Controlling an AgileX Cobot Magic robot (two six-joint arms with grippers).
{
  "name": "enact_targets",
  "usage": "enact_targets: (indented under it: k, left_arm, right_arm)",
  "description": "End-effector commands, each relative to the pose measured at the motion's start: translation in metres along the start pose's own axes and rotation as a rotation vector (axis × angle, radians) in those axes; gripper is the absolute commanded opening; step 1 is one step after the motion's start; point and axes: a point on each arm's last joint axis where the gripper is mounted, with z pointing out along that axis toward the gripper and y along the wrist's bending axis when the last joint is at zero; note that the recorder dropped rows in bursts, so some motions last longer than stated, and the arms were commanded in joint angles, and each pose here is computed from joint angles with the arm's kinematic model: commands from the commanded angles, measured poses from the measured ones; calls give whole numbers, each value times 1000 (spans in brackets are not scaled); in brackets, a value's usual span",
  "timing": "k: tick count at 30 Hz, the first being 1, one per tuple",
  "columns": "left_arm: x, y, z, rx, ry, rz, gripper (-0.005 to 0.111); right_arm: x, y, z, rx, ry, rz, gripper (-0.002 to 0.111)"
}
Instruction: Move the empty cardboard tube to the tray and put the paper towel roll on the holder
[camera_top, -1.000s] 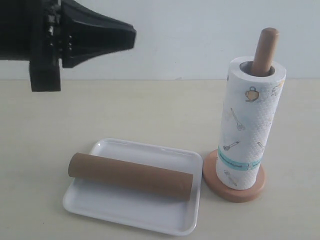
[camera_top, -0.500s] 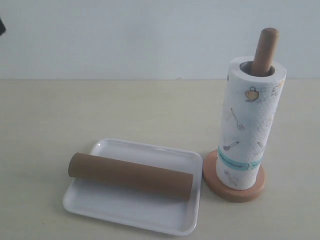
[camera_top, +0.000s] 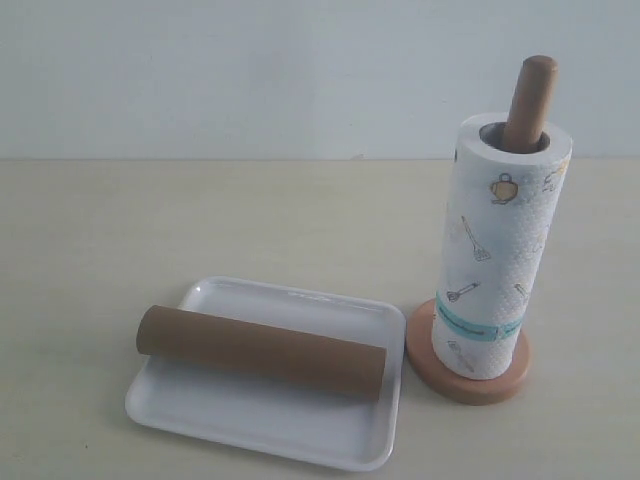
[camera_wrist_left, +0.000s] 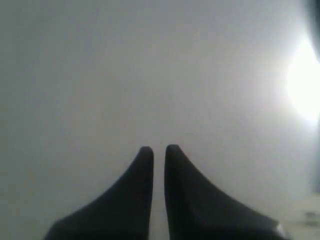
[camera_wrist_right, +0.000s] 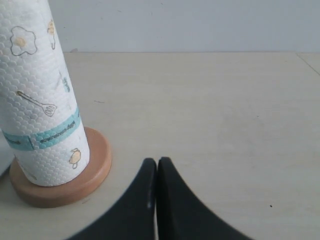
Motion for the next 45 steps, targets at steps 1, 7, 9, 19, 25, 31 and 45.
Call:
enact_targets:
  k: [1,7,9,19,25,31,45]
  left_arm:
    - [13,14,-5,-137,85,361,8]
    - [15,18,-6,-177,115,347,8]
    - [16,18,-6,-176,121,382,8]
    - [14,27,-45,-445,333,375,8]
    - [-4,16,-91,-699,204,198,8]
    - [-1,14,-110,-825,235,134,8]
    - [101,29,-117,-702,346,4,8]
  right_arm:
    - [-1,0,0,2,-17,3,0]
    - [-1,0,0,2,-17,3,0]
    - [-1,0,0,2,-17,3,0]
    - [-1,0,0,2,-17,3,0]
    - [-1,0,0,2,-17,3,0]
    - [-2,0,0,2,-20,3,0]
    - [-2,0,0,2,-20,3,0]
